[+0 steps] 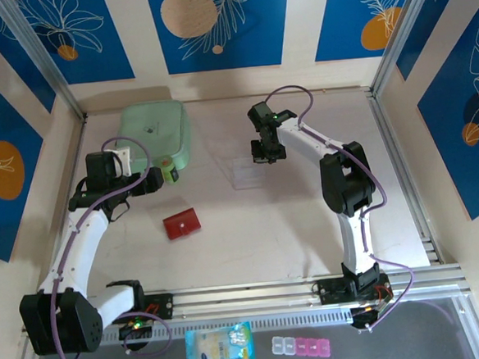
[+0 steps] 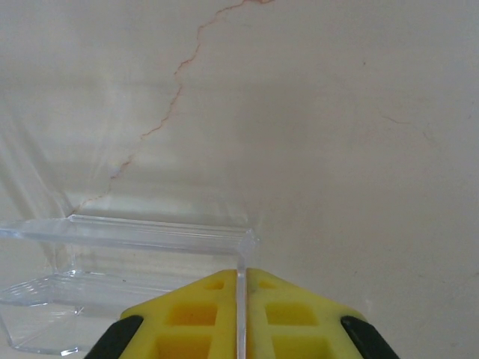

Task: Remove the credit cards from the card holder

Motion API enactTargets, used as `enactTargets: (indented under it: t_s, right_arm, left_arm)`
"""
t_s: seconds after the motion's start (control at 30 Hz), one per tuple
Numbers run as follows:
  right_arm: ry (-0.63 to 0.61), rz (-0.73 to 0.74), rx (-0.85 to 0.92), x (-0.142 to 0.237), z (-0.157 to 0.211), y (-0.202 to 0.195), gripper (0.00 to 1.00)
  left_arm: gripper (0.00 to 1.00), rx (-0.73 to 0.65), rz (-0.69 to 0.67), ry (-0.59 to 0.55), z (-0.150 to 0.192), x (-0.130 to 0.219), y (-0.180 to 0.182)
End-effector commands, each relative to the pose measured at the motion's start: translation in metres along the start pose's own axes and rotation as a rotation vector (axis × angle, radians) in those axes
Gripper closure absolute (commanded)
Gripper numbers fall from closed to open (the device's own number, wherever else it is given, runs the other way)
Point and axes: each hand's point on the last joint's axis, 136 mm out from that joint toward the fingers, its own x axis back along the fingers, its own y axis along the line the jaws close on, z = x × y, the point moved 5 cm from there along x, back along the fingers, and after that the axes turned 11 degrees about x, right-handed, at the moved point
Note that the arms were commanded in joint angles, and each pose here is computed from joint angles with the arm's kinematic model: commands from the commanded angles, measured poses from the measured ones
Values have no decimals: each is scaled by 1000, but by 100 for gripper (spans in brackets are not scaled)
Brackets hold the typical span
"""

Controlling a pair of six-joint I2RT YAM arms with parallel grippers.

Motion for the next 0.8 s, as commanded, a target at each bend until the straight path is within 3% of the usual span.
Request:
enactTargets:
  t_s: [0.0, 0.27, 0.4, 0.53, 0.77]
  right_arm:
    - [6, -3, 14, 6, -4, 0, 87]
    - [-45, -24, 16, 38, -2, 3, 78]
    - [-76, -68, 15, 55, 9, 8, 67]
    - [-79, -121, 12, 63, 28, 14, 58]
    - [-69, -179, 7, 63, 64, 24, 56]
  left_arm:
    - [0, 16, 15, 29, 6, -2, 2]
    - [0, 77, 49, 109, 16, -9, -6]
    - [3, 113, 69, 191, 35, -22, -14]
    - [4, 83, 67, 246, 52, -36, -25]
    - [4, 6, 73, 362, 76, -66, -42]
